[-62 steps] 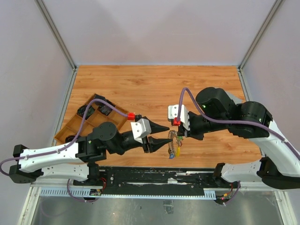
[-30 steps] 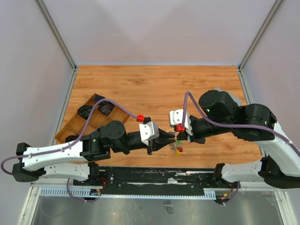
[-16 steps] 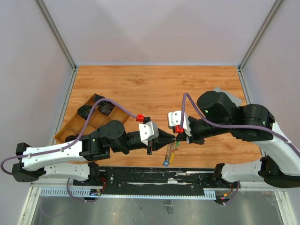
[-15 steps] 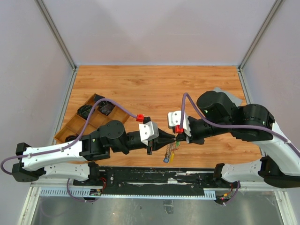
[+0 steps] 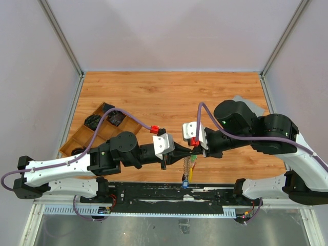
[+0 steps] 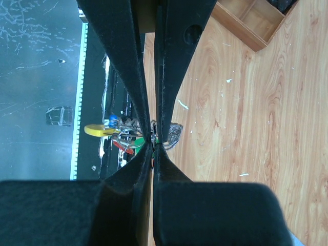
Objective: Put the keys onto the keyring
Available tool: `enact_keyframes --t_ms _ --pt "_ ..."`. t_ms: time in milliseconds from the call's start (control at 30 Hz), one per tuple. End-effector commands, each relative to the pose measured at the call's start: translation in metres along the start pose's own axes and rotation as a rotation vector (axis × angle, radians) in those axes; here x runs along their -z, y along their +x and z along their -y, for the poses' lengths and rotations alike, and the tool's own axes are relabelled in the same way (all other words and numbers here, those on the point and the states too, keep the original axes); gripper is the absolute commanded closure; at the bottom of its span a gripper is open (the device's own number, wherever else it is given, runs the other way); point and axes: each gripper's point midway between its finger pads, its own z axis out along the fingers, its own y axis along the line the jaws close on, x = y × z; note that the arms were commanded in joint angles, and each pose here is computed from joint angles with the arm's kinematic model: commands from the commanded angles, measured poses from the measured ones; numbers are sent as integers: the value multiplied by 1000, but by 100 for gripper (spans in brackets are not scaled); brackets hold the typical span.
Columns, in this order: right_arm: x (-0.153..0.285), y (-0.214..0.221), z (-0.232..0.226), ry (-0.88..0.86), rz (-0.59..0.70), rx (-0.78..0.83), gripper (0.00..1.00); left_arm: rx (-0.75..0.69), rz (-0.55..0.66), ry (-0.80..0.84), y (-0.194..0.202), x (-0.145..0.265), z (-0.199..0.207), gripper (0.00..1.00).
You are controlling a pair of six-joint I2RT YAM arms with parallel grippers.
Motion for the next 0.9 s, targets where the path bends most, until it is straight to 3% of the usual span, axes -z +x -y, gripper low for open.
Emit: enact_keyframes --t_ms 0,133,267,333,467,633,867 --pt "1 -14 0 10 61 34 100 -12 34 -14 -17 -1 -5 87" --pt "2 -16 0 15 74 35 99 -13 28 -13 -15 -1 -5 99" --pt "2 -19 0 22 96 33 99 -12 24 -32 -15 -2 -8 100" --pt "5 -21 5 58 109 23 92 -10 25 -58 -15 -1 -12 100" --pt "21 -27 23 193 151 -18 68 1 53 -122 -20 6 -23 99" --pt "38 -36 41 345 268 -108 59 26 83 -200 -23 12 -36 99" --pt "56 -17 75 607 327 -410 48 86 66 -306 -16 15 -57 100"
